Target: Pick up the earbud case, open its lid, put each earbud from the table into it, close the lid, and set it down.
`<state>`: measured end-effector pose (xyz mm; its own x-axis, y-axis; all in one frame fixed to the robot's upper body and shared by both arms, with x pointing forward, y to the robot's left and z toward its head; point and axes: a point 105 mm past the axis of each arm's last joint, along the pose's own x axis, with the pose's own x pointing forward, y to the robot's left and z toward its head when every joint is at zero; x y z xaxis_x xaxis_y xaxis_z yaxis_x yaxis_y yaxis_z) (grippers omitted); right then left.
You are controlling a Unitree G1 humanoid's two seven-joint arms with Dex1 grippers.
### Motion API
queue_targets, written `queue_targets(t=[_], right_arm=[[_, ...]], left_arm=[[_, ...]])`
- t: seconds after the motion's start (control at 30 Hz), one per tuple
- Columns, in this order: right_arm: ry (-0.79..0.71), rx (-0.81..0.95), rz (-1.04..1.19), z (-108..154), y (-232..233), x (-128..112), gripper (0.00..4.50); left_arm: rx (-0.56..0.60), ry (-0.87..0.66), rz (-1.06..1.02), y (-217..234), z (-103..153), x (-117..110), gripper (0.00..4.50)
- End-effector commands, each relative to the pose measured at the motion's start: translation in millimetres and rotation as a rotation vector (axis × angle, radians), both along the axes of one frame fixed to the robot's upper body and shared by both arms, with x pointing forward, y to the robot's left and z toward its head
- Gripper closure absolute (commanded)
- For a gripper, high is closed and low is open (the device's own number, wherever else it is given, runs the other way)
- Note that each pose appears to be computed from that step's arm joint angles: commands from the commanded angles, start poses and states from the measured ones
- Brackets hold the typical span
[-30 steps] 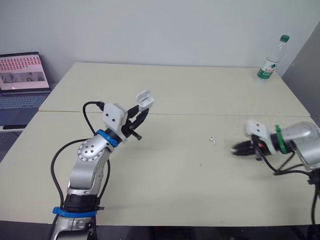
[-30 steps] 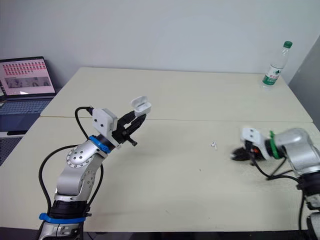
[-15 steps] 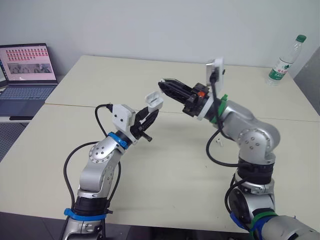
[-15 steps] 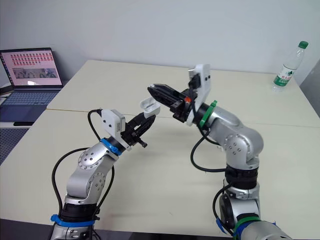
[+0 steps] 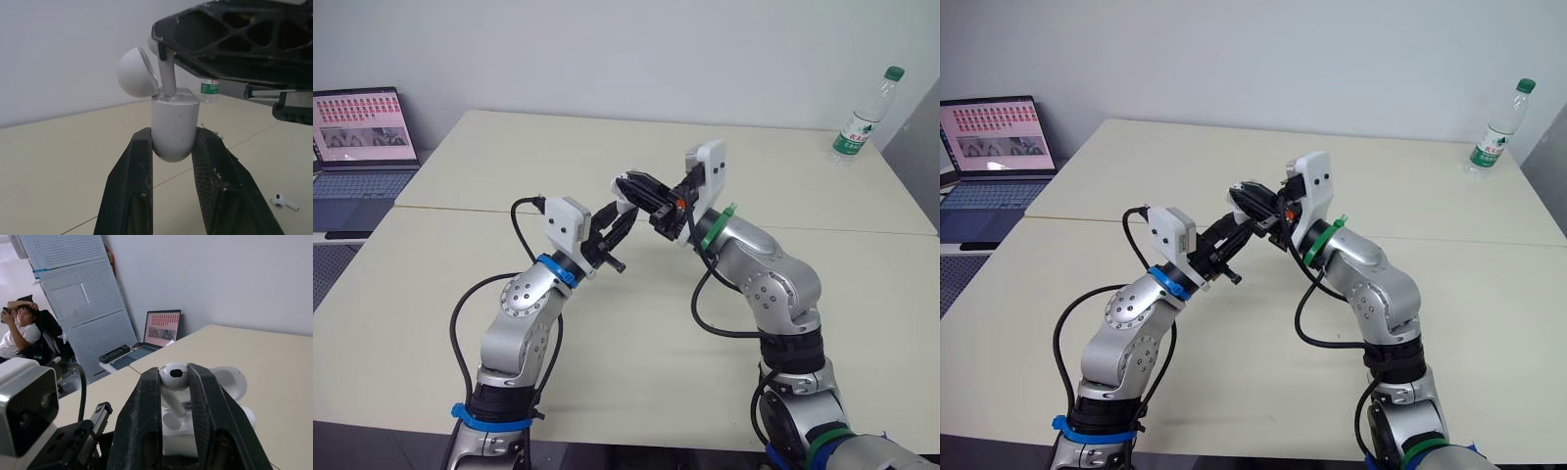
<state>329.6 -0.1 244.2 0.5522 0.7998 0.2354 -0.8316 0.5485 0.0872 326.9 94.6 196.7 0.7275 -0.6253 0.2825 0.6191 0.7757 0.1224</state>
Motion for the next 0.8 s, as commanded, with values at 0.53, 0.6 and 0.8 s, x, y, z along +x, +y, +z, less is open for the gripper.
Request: queue_targets(t=[0.53,0.6,0.8], right_arm=[[0.002,-0.060,-0.029,-16.9,-5.7,-2.5,2.83],[-0.006,-0.063,-0.031,-16.1,-6.8,-1.9,2.51],[-0.028,-0.063,-0.042,-12.9,-11.0,1.9,2.51]], left_arm=[[-0.003,-0.069,-0.015,2.3,19.6,-7.9,3.74],[-0.002,-0.068,-0.016,2.4,19.3,-8.1,3.74],[-0.003,-0.069,-0.014,2.3,19.6,-6.8,3.74]])
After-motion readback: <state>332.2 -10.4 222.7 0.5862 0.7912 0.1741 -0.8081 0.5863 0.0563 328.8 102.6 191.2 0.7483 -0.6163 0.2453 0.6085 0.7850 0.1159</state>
